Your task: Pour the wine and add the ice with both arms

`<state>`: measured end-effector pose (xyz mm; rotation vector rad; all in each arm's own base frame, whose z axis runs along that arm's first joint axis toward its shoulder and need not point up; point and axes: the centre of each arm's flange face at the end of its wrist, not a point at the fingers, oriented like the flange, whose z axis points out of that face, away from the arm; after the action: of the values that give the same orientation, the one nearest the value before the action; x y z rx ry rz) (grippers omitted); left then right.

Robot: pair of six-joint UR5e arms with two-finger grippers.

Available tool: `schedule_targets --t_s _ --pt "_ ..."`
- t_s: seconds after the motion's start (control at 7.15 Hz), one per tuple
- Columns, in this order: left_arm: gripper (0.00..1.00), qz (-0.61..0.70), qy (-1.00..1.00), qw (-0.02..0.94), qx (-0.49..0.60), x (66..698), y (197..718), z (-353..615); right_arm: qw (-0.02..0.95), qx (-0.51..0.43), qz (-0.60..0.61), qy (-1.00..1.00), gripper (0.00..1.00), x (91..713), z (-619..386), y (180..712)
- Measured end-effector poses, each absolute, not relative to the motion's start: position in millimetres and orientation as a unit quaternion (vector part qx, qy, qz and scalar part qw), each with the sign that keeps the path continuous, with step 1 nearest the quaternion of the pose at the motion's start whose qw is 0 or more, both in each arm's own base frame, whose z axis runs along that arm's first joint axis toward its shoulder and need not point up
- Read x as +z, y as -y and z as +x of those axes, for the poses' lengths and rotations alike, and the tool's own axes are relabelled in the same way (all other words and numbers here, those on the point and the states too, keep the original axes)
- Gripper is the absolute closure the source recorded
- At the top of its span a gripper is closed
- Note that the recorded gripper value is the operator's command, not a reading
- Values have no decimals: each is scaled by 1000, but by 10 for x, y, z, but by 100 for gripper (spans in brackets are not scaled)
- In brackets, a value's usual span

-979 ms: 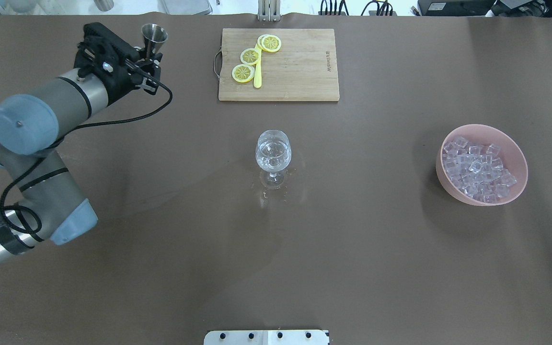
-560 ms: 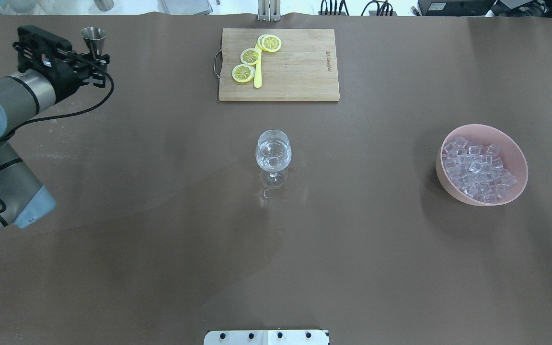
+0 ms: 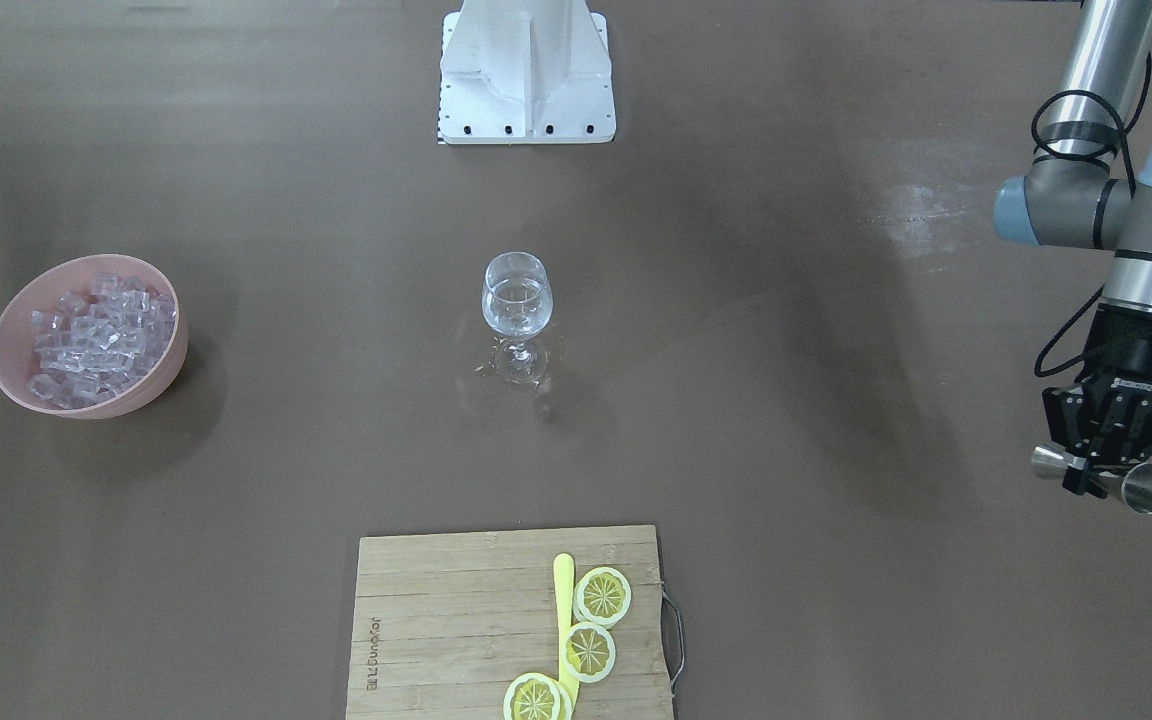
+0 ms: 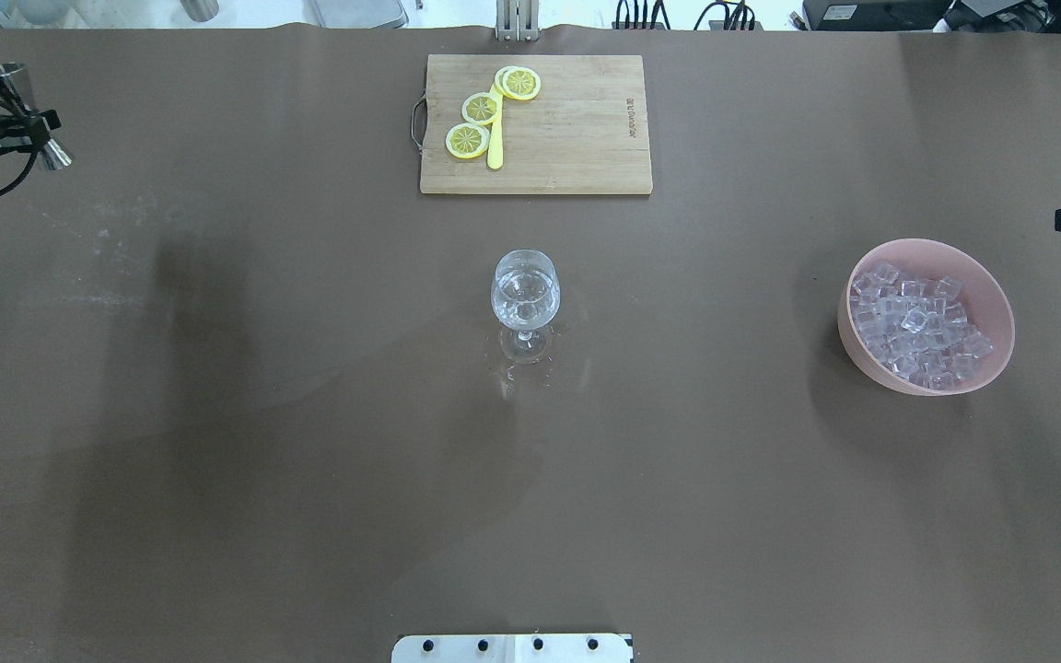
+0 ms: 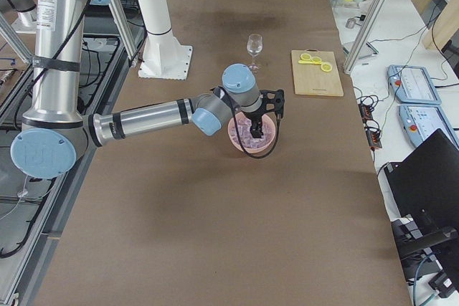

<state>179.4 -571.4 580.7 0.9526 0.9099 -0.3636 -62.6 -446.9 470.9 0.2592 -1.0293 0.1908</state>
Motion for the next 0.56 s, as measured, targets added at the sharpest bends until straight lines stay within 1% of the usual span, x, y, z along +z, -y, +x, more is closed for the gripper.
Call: schedule_targets --t_s 0.28,0.56 --pt "100 487 -398 748 -213 6049 5646 1615 858 78 122 492 0 4670 -745 4462" --pt "100 504 -371 745 -229 6135 5606 1748 859 68 122 492 0 4641 -852 4465"
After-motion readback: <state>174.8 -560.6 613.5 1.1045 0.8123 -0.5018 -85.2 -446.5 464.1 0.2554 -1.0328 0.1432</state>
